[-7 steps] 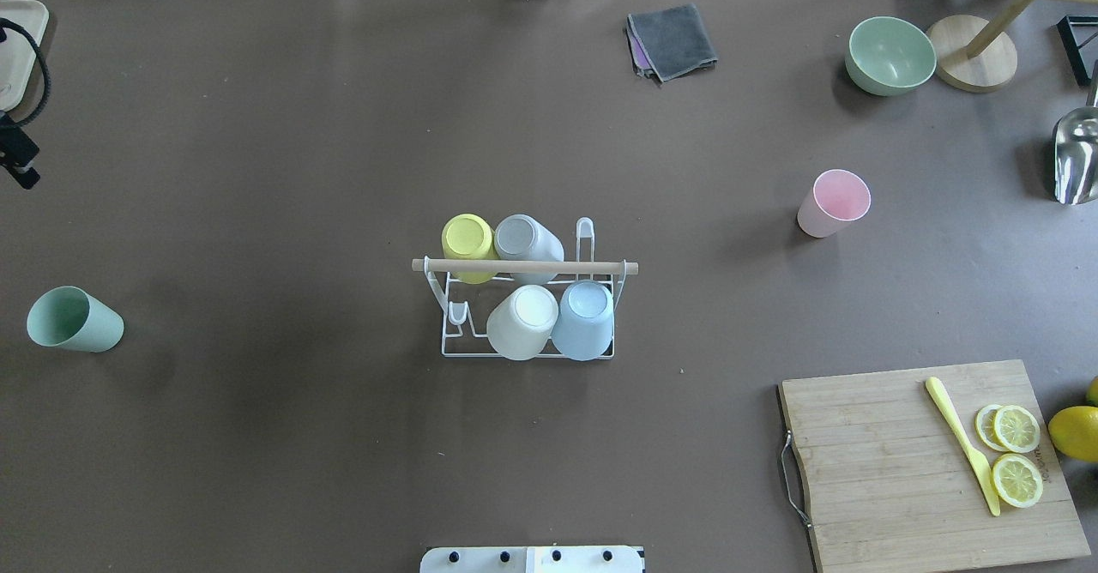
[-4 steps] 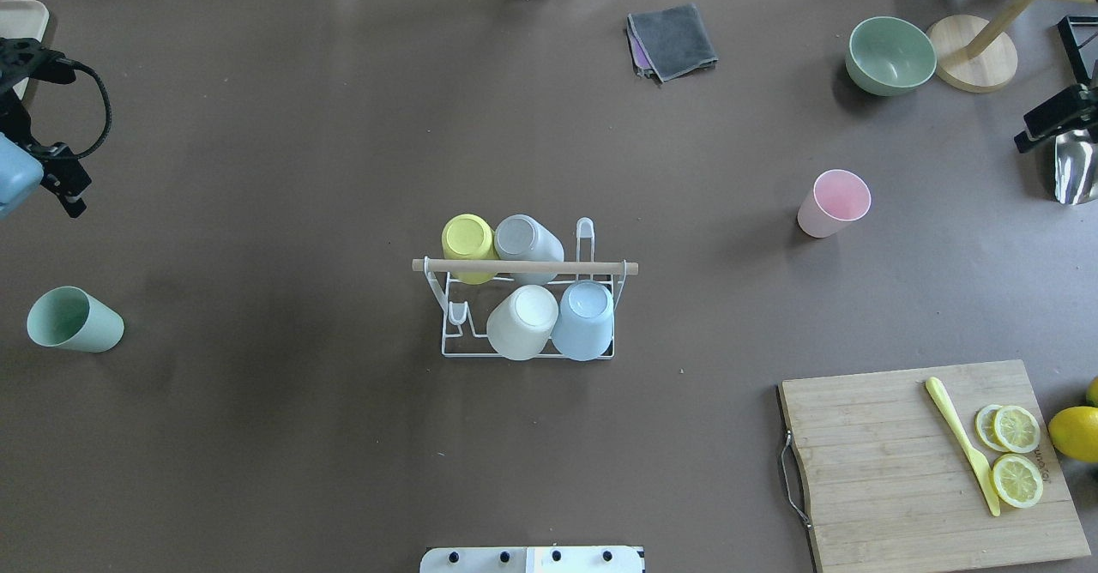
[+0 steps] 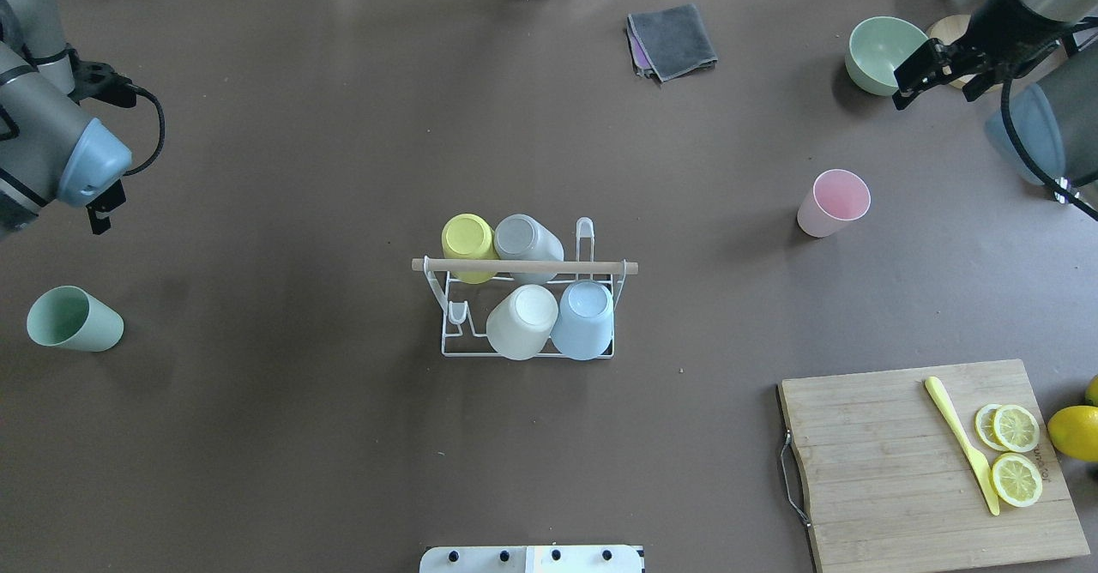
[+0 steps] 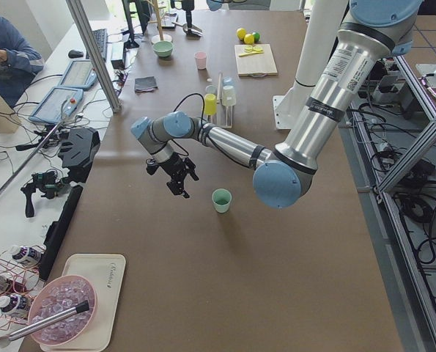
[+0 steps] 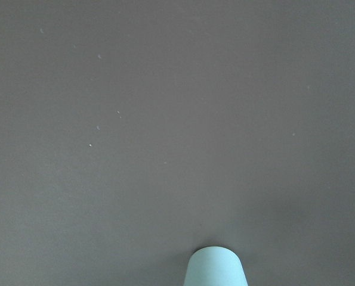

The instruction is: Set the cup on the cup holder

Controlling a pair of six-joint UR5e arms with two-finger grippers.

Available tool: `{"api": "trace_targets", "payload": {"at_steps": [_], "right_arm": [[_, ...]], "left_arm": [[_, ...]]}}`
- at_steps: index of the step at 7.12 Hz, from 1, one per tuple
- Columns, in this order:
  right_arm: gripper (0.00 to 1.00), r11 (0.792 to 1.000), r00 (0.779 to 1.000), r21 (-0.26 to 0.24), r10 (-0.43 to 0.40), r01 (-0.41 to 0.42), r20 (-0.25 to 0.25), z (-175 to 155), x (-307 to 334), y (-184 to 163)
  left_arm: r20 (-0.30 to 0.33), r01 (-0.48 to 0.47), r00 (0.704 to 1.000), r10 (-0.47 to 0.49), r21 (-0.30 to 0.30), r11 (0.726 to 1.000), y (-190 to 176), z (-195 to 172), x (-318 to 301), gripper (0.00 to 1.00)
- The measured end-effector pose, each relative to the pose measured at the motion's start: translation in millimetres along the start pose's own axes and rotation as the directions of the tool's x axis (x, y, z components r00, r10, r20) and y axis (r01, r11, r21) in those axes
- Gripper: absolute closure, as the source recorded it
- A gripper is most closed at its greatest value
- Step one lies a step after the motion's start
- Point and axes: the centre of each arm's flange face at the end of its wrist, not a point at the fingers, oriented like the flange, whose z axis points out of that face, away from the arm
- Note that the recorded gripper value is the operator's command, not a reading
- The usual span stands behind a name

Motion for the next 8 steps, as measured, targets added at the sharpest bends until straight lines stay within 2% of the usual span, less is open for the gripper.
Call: {"api": "trace_targets", "payload": {"at_steps": [2,4,6,8], "right_arm": [[0.0,0.995,0.999,-0.096,0.039,-0.038,0.007,23,-26,-28],[0.0,0.972,0.995,-0.215,0.093,-0.095,-0.019,51,-40,-53],[0.0,0.94,0.997,-0.334,0.067,-0.076,-0.039,90,-43,-81],[0.0,0.918,1.0,-0.397,0.009,-0.019,-0.028,111,-40,-102]], "left_arm": [[0.077,-0.095,0.992,0.103,-0.094,0.991,-13,20,20,0.02],[0.144,-0.149,0.974,0.172,-0.161,0.976,-21,32,41,0.02],[0.206,-0.211,0.943,0.26,-0.231,0.95,-27,45,68,0.02],[0.242,-0.228,0.921,0.304,-0.296,0.928,-28,58,91,0.02]]}}
